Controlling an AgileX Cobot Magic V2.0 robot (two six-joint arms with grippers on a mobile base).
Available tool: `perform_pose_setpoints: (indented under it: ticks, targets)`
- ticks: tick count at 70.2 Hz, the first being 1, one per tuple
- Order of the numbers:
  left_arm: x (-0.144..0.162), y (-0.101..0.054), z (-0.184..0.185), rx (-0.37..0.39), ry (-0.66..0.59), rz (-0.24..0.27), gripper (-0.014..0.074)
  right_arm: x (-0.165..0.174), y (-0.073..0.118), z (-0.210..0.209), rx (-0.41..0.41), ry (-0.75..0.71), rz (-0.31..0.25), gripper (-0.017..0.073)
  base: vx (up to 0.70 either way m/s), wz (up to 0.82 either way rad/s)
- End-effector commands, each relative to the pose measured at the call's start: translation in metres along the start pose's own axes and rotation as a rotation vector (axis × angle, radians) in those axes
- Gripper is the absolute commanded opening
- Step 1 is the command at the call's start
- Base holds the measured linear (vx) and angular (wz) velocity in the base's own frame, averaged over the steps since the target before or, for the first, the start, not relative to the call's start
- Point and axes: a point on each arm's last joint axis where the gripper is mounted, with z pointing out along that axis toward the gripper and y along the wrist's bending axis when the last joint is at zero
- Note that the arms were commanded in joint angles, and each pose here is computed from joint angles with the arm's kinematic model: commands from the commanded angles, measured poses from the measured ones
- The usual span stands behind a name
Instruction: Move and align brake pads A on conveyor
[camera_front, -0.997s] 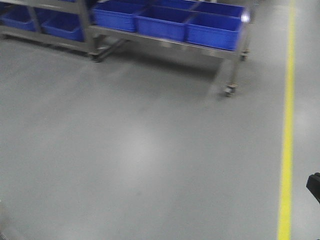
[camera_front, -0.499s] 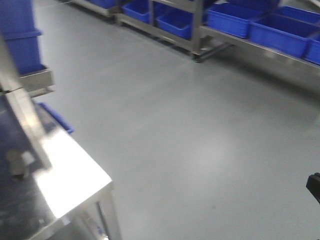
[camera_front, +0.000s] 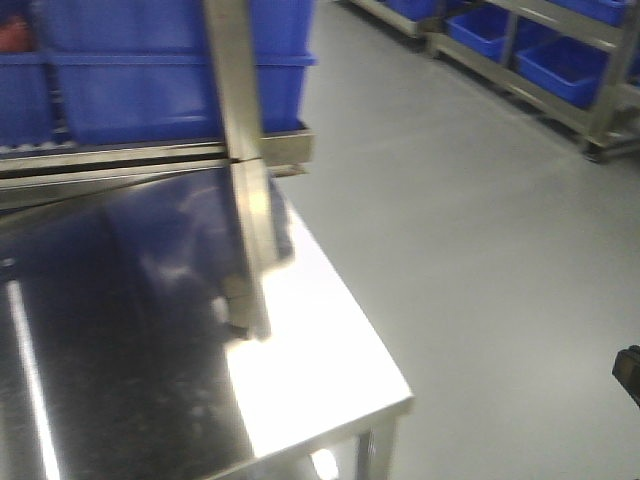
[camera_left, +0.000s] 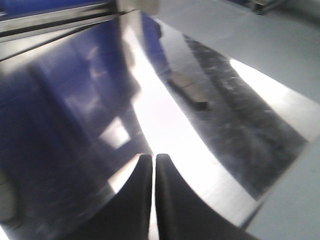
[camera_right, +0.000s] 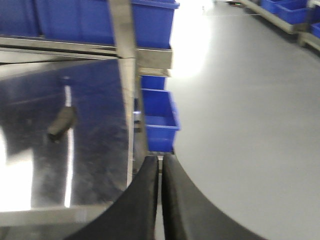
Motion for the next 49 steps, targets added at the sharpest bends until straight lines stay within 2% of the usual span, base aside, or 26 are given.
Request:
perform_pose_setpoints:
  ticks: [1,25,49]
  targets:
    - [-0.0137,-0.0012,-0.0036,0.013,-0.087,-0.005,-0.0006,-0.0133,-0.0019,-0.0015,0.022,-0.083,-0.009,0.0000,0.10,0.73]
    - [-0.0137,-0.0012,-0.0036,0.013,-0.087,-0.005,-0.0006,-0.0133,-0.0019,-0.0015,0.022,-0.083,-0.009,0.0000,0.10,0.63]
    - [-0.0137,-0.0012,-0.0036,0.013,-0.087,-0.005,-0.0006,-0.0133,-0.0019,-0.0015,0.022,-0.083,-0.009,0.0000,0.10,0.29]
